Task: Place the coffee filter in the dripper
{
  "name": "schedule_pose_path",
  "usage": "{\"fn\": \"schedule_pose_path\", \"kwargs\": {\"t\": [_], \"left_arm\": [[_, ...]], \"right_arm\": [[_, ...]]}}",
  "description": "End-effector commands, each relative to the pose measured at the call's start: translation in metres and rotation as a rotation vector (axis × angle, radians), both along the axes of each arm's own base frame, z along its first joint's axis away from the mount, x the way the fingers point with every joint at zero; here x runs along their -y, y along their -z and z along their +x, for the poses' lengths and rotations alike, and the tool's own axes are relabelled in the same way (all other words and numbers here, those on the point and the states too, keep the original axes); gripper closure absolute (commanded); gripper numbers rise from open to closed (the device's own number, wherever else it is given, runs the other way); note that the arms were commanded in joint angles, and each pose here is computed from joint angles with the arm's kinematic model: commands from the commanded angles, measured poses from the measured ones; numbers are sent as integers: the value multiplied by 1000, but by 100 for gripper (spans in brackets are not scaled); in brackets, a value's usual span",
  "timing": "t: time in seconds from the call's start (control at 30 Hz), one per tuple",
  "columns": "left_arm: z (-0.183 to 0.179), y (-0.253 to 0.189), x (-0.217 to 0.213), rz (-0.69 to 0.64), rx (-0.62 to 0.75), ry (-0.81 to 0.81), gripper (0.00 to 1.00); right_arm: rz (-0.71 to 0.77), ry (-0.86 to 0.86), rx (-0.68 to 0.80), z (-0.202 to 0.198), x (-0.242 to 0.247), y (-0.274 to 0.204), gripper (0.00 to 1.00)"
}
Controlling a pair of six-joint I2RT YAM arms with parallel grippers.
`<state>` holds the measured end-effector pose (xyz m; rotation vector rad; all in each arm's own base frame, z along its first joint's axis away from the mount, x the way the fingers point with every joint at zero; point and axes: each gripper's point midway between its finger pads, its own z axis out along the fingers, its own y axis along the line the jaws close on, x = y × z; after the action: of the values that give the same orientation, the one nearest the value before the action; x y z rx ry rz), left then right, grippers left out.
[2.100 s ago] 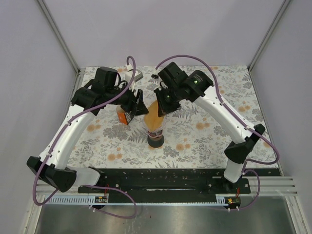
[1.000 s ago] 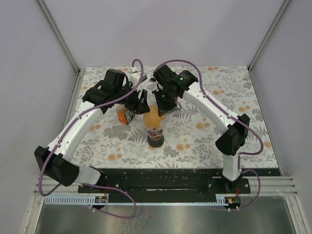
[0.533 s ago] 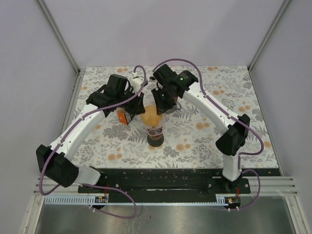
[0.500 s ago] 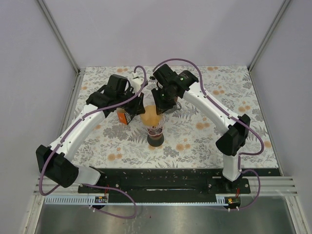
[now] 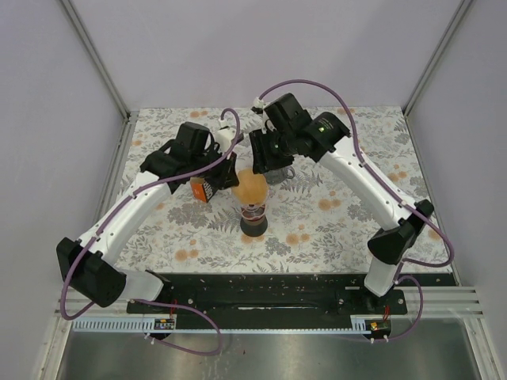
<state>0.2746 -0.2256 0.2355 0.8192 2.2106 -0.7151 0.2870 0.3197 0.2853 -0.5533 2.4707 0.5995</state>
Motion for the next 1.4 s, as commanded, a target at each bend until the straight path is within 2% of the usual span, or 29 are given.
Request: {"fn": "schedule_pose_path", "kwargs": {"t": [0.0,0.1,0.23,0.47,0.7,0.87,1.1,1.37], "left_arm": [[3,-17,6,-24,70,24,82],[5,-18,5,-18,84,20,82],[6,-18,7,-18,74,32,81],[6,-19,10,-5,34,52,75],[4,-36,12,-10,27,77,49],[-2,-44,5,-32,-7,93,35],[10,-54,-34,-93,-25,-3,31],[-1,-37,-41,-119,-58,-1,28]], "right_arm": [[131,-60,105,-8,-7,-35,57],[239,-123,114,-19,-19,-39,80],[233,-125,59,-21,-24,-9,100],[145,-125,-19,-22,-29,37,100],[-72,-129,-12,-23,-22,77,100],[-128,-112,10,-16,-18,82,100],[-235,-149,24,-17,-23,100,100],[-321,-183,23,-14,-29,117,100]]}}
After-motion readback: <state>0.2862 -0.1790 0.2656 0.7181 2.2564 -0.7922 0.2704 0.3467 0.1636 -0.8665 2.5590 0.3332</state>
